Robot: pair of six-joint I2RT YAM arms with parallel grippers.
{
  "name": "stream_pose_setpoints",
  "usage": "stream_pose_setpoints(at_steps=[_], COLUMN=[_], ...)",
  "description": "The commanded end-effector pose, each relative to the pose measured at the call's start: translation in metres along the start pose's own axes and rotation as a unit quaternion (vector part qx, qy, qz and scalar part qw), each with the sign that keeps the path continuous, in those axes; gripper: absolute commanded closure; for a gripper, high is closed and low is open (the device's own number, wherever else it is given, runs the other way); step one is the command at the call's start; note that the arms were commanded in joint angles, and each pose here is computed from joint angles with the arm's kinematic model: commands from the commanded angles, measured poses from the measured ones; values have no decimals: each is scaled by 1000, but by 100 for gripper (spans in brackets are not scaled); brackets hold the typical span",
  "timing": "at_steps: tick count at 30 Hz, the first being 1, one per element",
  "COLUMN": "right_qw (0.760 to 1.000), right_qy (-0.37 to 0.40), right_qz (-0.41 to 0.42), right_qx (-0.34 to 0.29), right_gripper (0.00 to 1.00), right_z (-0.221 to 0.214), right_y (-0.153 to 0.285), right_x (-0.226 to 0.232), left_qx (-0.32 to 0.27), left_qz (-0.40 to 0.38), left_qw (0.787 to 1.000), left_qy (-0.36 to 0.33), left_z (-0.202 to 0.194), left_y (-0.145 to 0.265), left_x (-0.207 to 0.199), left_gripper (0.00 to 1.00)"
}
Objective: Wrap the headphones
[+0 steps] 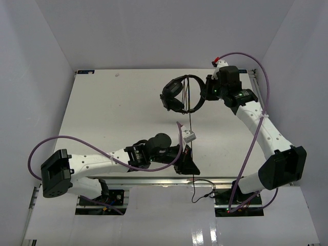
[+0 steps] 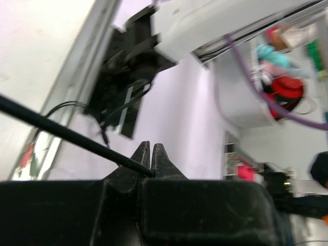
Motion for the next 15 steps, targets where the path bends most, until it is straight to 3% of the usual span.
stream_pose_setpoints(at_steps=[1,9,15], right_qw=[990,981,972], right_qy=[-53,-62,-51], right_qz=[80,146,187], right_qx=[-99,-115,-133], right_gripper=[92,92,92], right_z=[57,61,68], right_y=[46,80,109], right_x=[22,31,41], left_qx=[15,-44,-122], left_qz=[65,181,204], left_qw=[993,958,930], left_qy=[-95,-217,-280], left_z=[-19,-6,10], left_y=[13,37,58], left_x=[25,69,77], left_gripper=[100,100,97])
Point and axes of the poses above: each gripper's point midway between its finger pads, its own y axis back along the fingers, its own x axis along the line the jaws close on, z = x × y, the point moved 3 cm from there along y, back along the fingers
